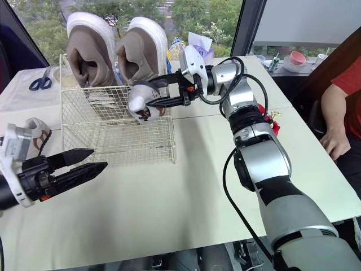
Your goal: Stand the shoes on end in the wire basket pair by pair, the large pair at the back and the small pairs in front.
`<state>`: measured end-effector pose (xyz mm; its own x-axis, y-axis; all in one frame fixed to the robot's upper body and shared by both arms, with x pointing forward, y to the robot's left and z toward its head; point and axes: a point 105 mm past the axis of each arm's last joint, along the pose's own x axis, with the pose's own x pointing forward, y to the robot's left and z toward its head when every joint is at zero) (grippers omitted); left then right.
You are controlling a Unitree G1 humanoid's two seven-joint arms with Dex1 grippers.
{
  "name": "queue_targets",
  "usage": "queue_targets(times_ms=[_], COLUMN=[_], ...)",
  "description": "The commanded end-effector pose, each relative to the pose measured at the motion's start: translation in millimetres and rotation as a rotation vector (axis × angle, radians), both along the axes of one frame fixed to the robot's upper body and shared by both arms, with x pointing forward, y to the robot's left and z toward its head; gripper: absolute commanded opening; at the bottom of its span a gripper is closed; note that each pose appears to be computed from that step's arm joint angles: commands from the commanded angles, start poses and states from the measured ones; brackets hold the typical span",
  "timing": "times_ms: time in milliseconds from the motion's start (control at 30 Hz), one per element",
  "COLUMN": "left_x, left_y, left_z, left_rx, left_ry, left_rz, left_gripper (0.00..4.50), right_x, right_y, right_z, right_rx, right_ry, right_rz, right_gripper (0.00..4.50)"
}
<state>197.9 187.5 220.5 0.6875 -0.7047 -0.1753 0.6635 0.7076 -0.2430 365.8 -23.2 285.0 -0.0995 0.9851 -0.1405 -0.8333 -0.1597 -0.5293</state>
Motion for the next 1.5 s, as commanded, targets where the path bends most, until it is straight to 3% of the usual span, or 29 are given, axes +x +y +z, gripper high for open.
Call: queue_targets(times_ms=[33,433,567,700,767,967,1267,1500], left_x=[0.8,5.1,9.8,23.9,36.2,65.5,132.7,162.5], left_y=[-1.6,12.5,47.3,115.5,148.7,225.8,229.1,219.4], left_z=[6.0,7.2,35.4,59.0,58.6,49.6,33.3,7.3], left_rx=[-0.008,0.004,-0.027,0.102,0.199,0.410,0.582,0.662], left_ry=[-0.038,-0.036,-0.093,-0.100,-0.042,0.145,0.216,0.298], left_rz=[-0.009,0.020,0.151,0.441,0.589,0.897,0.774,0.709], left_gripper=[4.37,4.37,4.43,4.43,4.43,4.43,4.43,4.43], right_x=[-0.9,-21.5,-41.6,-84.9,-102.1,-110.8,-111.3,-117.7], right_y=[-8.4,-63.8,-79.6,-79.4,-75.7,-70.2,-69.9,-73.0], right_z=[21.8,52.0,52.7,32.6,24.7,8.6,-5.3,-4.6], right_rx=[0.031,0.169,0.130,-0.076,-0.142,-0.210,-0.202,-0.171], right_ry=[-0.053,-0.038,0.030,0.188,0.204,0.201,0.208,0.222], right_rz=[-0.011,-0.157,-0.205,-0.123,-0.073,-0.072,-0.130,-0.186], right_gripper=[4.40,4.40,4.46,4.46,4.46,4.46,4.46,4.46])
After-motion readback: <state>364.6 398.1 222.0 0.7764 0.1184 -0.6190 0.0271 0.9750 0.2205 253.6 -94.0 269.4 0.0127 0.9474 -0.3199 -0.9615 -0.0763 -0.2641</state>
